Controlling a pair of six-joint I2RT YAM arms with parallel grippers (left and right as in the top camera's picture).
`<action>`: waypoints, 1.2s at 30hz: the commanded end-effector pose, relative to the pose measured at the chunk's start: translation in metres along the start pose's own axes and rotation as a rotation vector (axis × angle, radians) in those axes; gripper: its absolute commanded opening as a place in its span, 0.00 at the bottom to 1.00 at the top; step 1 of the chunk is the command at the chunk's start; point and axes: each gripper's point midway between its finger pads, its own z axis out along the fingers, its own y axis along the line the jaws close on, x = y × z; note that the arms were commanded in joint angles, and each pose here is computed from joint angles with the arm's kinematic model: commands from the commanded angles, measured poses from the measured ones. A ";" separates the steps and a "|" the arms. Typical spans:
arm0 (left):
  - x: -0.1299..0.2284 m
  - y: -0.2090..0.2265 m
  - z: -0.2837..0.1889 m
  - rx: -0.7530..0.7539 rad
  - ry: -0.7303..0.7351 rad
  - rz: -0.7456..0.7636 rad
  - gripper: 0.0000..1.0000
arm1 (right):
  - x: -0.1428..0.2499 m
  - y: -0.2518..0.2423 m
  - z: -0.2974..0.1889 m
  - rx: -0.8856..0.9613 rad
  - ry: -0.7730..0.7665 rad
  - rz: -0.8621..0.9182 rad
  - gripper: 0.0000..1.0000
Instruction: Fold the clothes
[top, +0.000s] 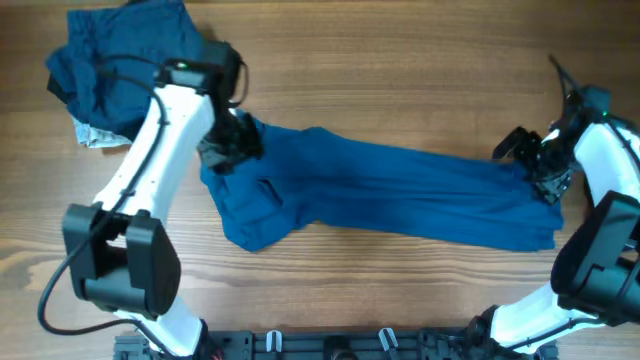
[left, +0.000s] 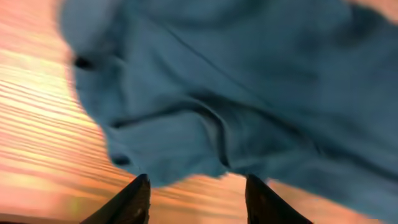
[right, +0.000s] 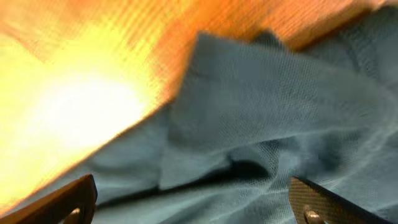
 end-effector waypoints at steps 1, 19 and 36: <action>0.034 -0.021 0.015 0.044 0.105 -0.020 0.49 | -0.008 0.008 -0.011 -0.028 -0.001 -0.031 1.00; 0.073 -0.040 0.069 0.097 0.204 -0.093 0.71 | 0.000 0.026 -0.016 -0.130 0.046 -0.053 1.00; 0.046 -0.036 0.094 0.105 0.082 -0.161 0.65 | 0.004 0.025 -0.016 -0.124 0.061 -0.075 0.99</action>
